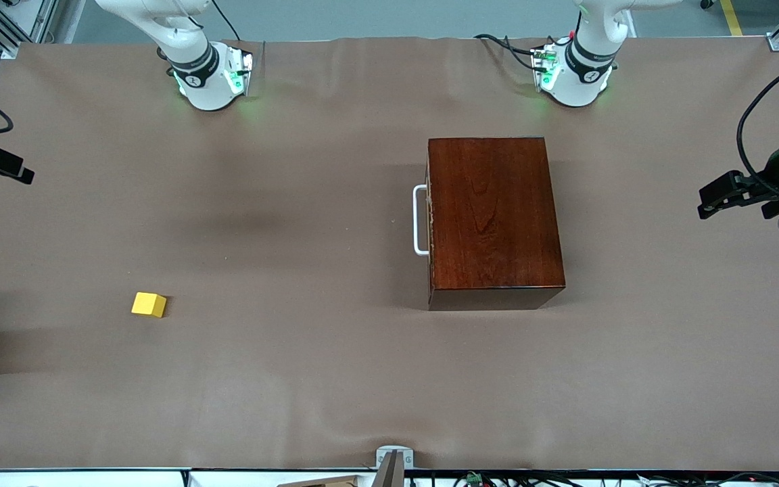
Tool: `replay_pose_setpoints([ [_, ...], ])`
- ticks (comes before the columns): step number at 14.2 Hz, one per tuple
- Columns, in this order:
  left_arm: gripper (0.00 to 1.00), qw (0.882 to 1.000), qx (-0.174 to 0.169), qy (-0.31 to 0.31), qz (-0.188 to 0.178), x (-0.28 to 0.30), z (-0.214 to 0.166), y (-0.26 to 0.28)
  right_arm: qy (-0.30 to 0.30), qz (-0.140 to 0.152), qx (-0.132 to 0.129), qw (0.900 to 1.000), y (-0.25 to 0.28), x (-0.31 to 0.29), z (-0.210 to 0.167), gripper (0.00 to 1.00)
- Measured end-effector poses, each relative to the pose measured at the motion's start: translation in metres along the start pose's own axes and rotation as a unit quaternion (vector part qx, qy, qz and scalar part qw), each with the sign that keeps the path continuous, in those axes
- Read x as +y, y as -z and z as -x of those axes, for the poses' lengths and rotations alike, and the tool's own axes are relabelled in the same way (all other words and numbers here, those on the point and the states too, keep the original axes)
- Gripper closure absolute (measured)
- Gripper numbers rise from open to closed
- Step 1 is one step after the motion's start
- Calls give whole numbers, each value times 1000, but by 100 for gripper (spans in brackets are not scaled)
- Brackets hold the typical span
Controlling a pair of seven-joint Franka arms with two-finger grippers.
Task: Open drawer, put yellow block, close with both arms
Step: 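Move the left gripper toward the drawer's white handle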
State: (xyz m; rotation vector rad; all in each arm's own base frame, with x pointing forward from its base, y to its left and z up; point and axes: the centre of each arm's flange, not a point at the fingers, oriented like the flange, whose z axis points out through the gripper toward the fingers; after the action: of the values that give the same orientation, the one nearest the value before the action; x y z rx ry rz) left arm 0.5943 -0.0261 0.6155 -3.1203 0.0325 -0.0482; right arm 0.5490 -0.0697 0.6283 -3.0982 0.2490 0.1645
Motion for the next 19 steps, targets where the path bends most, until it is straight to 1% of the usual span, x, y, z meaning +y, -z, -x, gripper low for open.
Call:
replay_pose_setpoints([
  [9,0,1000,0,5,0,3,0,0,7,1,-2,1000,-2,-8,0,0],
  [12,0,1000,0,20,0,7,0,0,7,1,-3,1000,-8,-8,-2,0],
  [15,0,1000,0,17,1,12,0,0,7,1,-1,1000,-20,-8,-7,0],
  [17,0,1000,0,-1,4,32,2,0,9,1,-2,1000,-29,-10,-9,0],
  [19,0,1000,-2,-30,9,72,6,0,9,1,2,1000,-39,-11,-13,0],
])
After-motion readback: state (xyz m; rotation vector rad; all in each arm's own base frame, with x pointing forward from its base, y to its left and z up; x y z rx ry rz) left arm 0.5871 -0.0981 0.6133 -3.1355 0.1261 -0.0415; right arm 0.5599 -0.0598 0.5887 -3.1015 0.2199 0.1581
